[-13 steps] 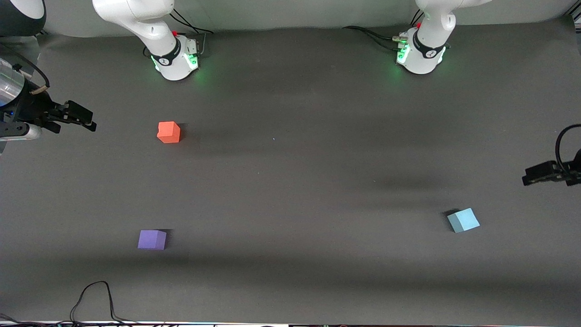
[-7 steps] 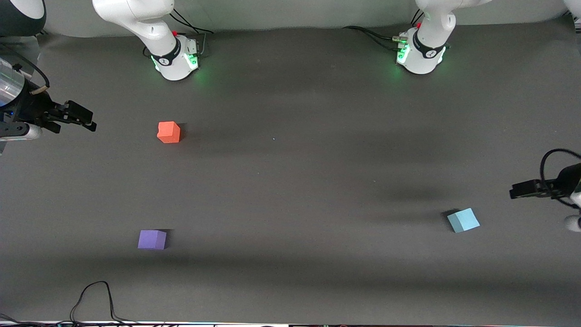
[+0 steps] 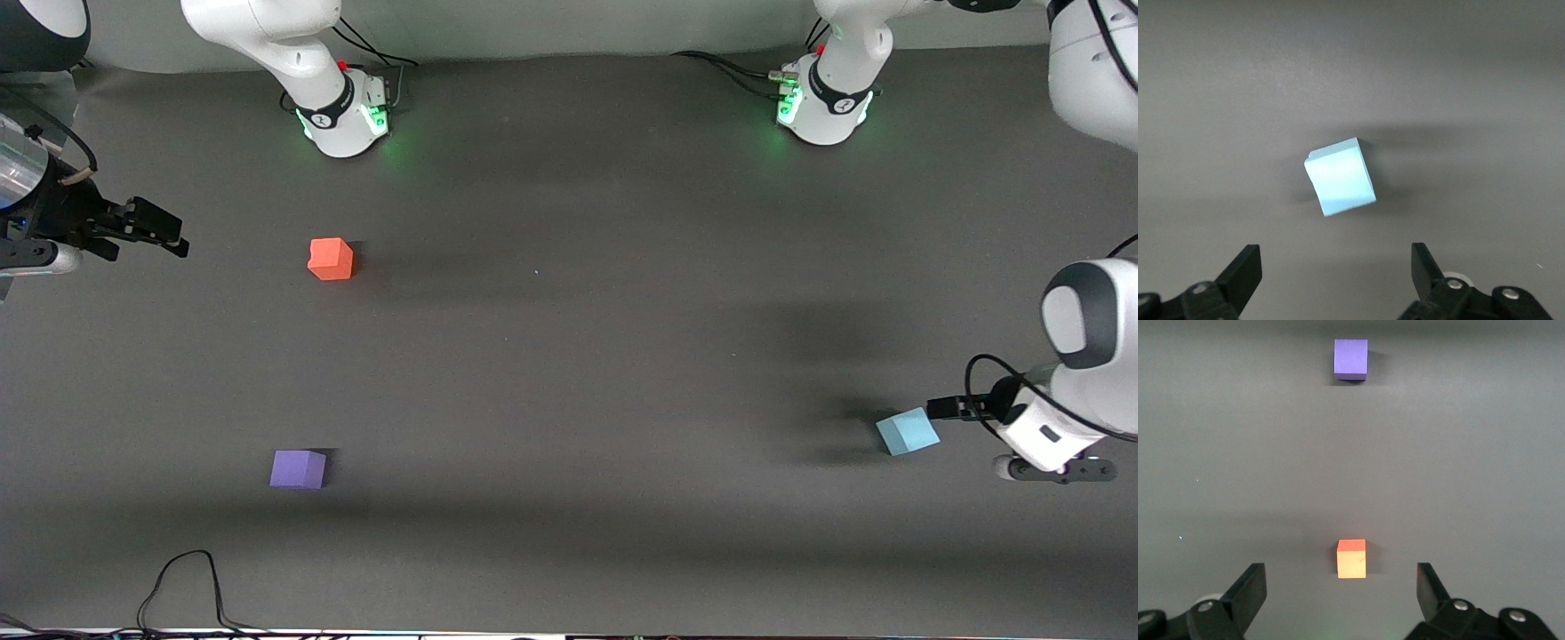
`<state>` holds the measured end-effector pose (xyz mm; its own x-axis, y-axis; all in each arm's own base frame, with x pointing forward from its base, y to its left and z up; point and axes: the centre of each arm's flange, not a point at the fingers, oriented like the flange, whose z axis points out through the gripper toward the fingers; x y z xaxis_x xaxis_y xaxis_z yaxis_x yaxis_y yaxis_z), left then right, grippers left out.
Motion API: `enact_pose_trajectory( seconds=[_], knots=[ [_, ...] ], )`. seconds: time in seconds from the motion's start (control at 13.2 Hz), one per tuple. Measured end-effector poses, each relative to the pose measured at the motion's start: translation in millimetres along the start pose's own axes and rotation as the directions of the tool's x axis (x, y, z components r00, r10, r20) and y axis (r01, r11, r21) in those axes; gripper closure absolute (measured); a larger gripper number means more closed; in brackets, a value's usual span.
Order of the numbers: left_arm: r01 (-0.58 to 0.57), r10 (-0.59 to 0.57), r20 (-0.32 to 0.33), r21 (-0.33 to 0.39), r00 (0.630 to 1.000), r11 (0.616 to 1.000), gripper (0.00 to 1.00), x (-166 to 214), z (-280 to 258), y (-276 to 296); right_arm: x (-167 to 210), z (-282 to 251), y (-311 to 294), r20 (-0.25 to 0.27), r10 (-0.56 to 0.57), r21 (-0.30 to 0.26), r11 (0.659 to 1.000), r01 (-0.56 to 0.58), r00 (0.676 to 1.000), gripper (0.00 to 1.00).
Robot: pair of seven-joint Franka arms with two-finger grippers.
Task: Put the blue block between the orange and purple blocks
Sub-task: 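Lower the left gripper and grasp the light blue cube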
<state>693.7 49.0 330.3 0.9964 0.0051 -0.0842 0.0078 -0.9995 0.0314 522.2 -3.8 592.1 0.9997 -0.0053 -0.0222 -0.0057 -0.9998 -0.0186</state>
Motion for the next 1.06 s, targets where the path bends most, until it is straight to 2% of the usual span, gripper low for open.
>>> enact_pose_trajectory(
  seconds=[0.46,0.91,0.99,1.06],
  knots=[
    [0.006,-0.007,-0.039,-0.005,0.999,1.000,0.00,5.8,90.5,-4.6,0.0,0.1,0.1,0.000,0.000,0.000,1.000,0.000,1.000,0.00],
    [0.004,-0.004,-0.050,-0.008,0.999,1.000,0.00,8.8,115.9,-2.4,0.0,0.1,0.1,0.000,0.000,0.000,1.000,0.000,1.000,0.00],
    [0.004,-0.004,-0.047,-0.009,0.999,1.000,0.05,8.6,118.1,-2.4,0.0,0.1,0.1,0.000,0.000,0.000,1.000,0.000,1.000,0.00],
    [0.004,-0.004,-0.047,-0.009,0.999,1.000,0.05,8.7,119.2,-2.5,0.0,0.1,0.1,0.000,0.000,0.000,1.000,0.000,1.000,0.00]
  ],
)
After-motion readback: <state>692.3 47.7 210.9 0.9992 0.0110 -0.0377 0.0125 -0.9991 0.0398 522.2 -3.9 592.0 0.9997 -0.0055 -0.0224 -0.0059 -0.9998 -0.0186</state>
